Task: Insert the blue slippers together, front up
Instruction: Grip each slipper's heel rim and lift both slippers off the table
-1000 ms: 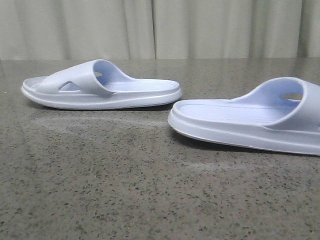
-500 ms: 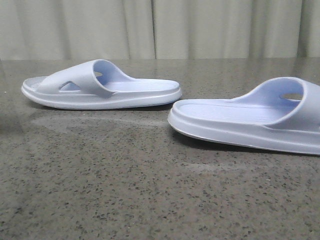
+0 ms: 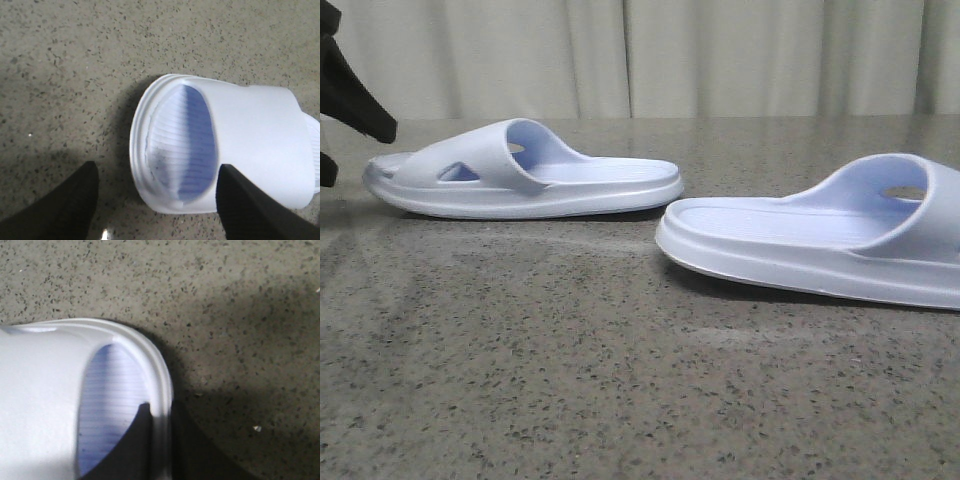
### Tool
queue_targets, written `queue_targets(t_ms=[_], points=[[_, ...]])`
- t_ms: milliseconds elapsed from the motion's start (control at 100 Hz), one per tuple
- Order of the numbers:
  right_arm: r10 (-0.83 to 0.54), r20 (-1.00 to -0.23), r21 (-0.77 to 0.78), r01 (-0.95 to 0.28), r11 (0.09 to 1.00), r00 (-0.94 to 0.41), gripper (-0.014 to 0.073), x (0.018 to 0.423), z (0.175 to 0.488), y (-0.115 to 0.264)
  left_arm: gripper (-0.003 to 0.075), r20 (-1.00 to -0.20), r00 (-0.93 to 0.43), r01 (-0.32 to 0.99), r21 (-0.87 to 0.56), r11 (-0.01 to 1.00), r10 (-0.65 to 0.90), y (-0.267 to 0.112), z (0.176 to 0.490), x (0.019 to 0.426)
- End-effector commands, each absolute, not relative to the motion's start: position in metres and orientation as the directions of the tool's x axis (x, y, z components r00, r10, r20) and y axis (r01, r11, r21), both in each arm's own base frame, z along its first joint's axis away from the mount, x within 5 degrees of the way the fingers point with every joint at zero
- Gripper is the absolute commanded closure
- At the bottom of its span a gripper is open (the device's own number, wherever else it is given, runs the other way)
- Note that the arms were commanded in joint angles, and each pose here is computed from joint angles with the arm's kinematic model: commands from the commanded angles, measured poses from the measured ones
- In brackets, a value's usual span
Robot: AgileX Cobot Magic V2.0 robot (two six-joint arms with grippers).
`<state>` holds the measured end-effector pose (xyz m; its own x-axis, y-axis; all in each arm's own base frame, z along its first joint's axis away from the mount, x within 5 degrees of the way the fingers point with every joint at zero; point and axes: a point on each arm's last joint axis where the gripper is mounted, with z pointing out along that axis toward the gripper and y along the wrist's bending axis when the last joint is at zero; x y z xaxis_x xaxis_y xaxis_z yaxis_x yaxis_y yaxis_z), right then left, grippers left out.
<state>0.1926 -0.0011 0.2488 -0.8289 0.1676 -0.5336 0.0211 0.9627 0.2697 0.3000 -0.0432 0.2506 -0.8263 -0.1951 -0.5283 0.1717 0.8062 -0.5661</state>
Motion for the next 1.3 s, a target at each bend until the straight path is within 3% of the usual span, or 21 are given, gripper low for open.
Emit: queue_targets(t_ms=[0, 270, 390, 520, 710, 850, 1120, 1290], points=[[0.136, -0.58, 0.232, -0.002, 0.973, -0.803, 0.0697, 0.196, 0.257, -0.004, 0.0279, -0.568, -0.787, 0.205, -0.611, 0.765, -0.242, -0.046, 0.265, 0.308], [0.136, -0.58, 0.232, -0.002, 0.973, -0.803, 0.0697, 0.196, 0.257, -0.004, 0.042, -0.544, -0.797, 0.198, -0.647, 0.737, -0.263, -0.048, 0.248, 0.32], [0.136, -0.58, 0.232, -0.002, 0.973, -0.803, 0.0697, 0.196, 0.257, -0.004, 0.0532, -0.528, -0.805, 0.193, -0.663, 0.723, -0.269, -0.049, 0.244, 0.322], [0.136, -0.578, 0.232, -0.003, 0.973, -0.805, 0.0697, 0.196, 0.257, -0.004, 0.0706, -0.532, -0.804, 0.211, -0.671, 0.711, -0.264, -0.05, 0.246, 0.321], [0.135, -0.576, 0.233, -0.004, 0.972, -0.806, 0.0697, 0.196, 0.257, -0.003, 0.0705, -0.547, -0.802, 0.248, -0.671, 0.698, -0.241, -0.053, 0.25, 0.318], [0.139, -0.587, 0.246, -0.012, 0.969, -0.797, 0.0697, 0.198, 0.266, -0.002, 0.0705, -0.602, -0.766, 0.298, -0.643, 0.705, -0.226, -0.053, 0.268, 0.31], [0.134, -0.647, 0.272, -0.063, 0.96, -0.75, 0.0697, 0.208, 0.309, 0.001, 0.0705, -0.722, -0.66, 0.372, -0.553, 0.745, -0.206, -0.044, 0.309, 0.287], [0.172, -0.708, 0.316, -0.09, 0.944, -0.685, 0.0697, 0.214, 0.341, 0.004, 0.0705, -0.754, -0.612, 0.361, -0.535, 0.764, -0.239, -0.028, 0.324, 0.278]])
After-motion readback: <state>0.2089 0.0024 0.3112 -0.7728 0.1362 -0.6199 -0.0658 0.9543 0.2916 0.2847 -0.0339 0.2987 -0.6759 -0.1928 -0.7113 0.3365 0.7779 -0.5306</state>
